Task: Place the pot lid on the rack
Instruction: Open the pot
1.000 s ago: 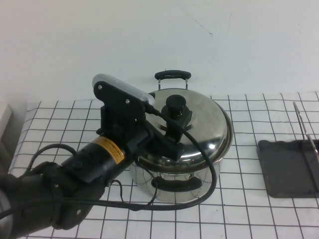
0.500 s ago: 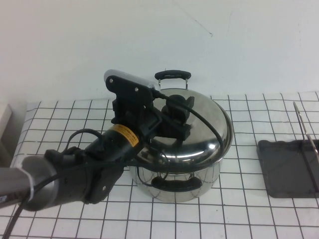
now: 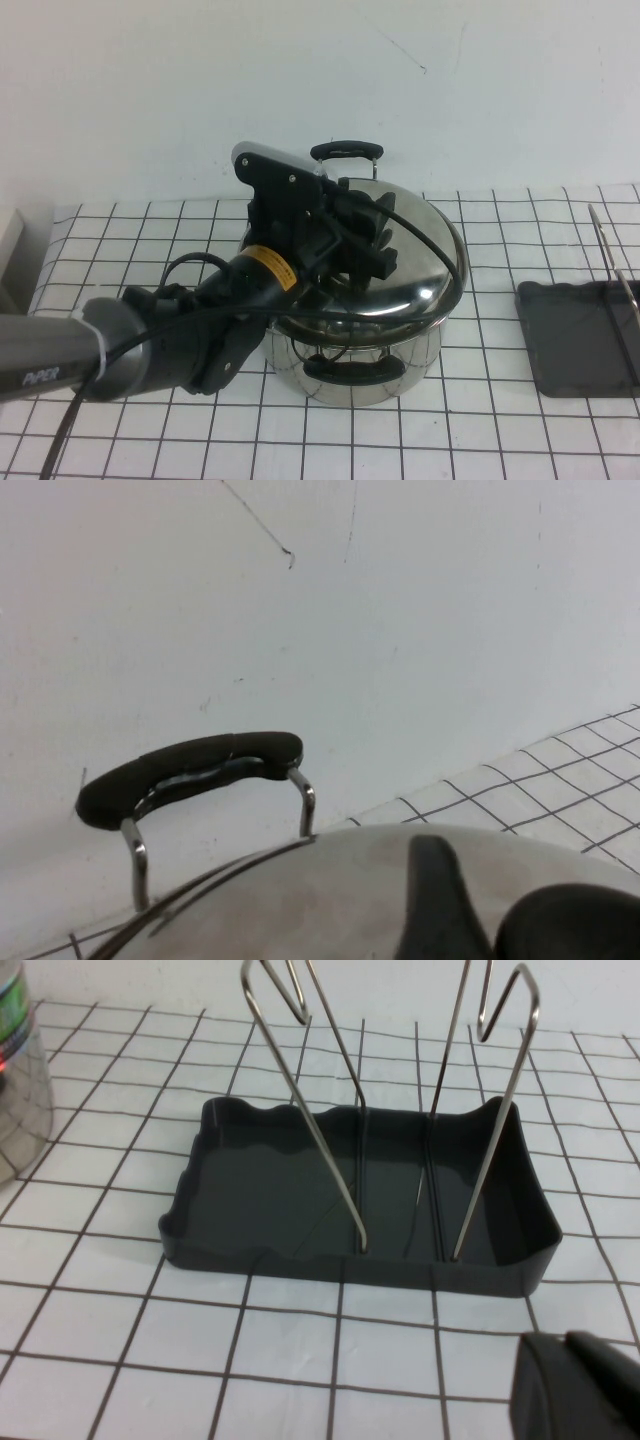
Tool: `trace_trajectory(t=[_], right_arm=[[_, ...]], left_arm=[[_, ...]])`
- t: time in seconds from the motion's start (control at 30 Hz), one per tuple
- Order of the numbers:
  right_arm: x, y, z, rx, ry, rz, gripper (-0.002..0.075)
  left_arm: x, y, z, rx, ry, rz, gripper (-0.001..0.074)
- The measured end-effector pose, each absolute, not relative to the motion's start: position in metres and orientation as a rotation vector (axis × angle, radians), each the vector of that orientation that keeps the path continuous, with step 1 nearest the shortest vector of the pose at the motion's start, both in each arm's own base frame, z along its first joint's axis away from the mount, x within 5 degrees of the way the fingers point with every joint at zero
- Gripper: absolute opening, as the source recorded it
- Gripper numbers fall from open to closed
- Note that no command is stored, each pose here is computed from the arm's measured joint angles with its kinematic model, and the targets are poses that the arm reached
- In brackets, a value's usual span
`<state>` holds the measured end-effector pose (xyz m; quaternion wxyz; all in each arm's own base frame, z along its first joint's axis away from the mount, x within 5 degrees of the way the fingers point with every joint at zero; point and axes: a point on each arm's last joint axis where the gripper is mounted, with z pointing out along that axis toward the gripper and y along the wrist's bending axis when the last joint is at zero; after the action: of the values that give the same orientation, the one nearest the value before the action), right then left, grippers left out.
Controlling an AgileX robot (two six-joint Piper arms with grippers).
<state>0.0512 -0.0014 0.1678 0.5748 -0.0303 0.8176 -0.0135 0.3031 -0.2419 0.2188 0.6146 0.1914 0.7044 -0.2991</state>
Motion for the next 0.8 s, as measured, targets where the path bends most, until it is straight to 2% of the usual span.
trace_trajectory(t=[0.07,0.1,0.3,0.53,0.67,0.8], right_arm=[[0.051,-0.001,0.168,-0.071,1.915,-0.032,-0.0003],[0.051,-0.001,0.168,-0.071,1.915,-0.032,-0.0003],[0.051,-0.001,0.168,-0.071,1.915,-0.032,-0.0003],[0.051,-0.001,0.168,-0.071,1.915,-0.032,-0.0003],[0.051,-0.001,0.168,-0.071,1.915,-0.032,-0.0003],[0.051,-0.001,0.168,-0.071,1.915,-0.032,-0.0003]], left_arm=[[0.304,-0.244,0.22,0.454,1.625,-0.689,0.0329],[0.304,-0.244,0.22,0.462,1.626,-0.689,0.0314],[0.3,-0.246,0.231,0.556,1.609,-0.677,0.0316],[0.267,-0.226,0.311,0.649,1.457,-0.646,0.0316],[0.244,-0.21,0.349,0.593,1.426,-0.728,0.0315],[0.23,-0.205,0.364,0.543,1.436,-0.854,0.0315]])
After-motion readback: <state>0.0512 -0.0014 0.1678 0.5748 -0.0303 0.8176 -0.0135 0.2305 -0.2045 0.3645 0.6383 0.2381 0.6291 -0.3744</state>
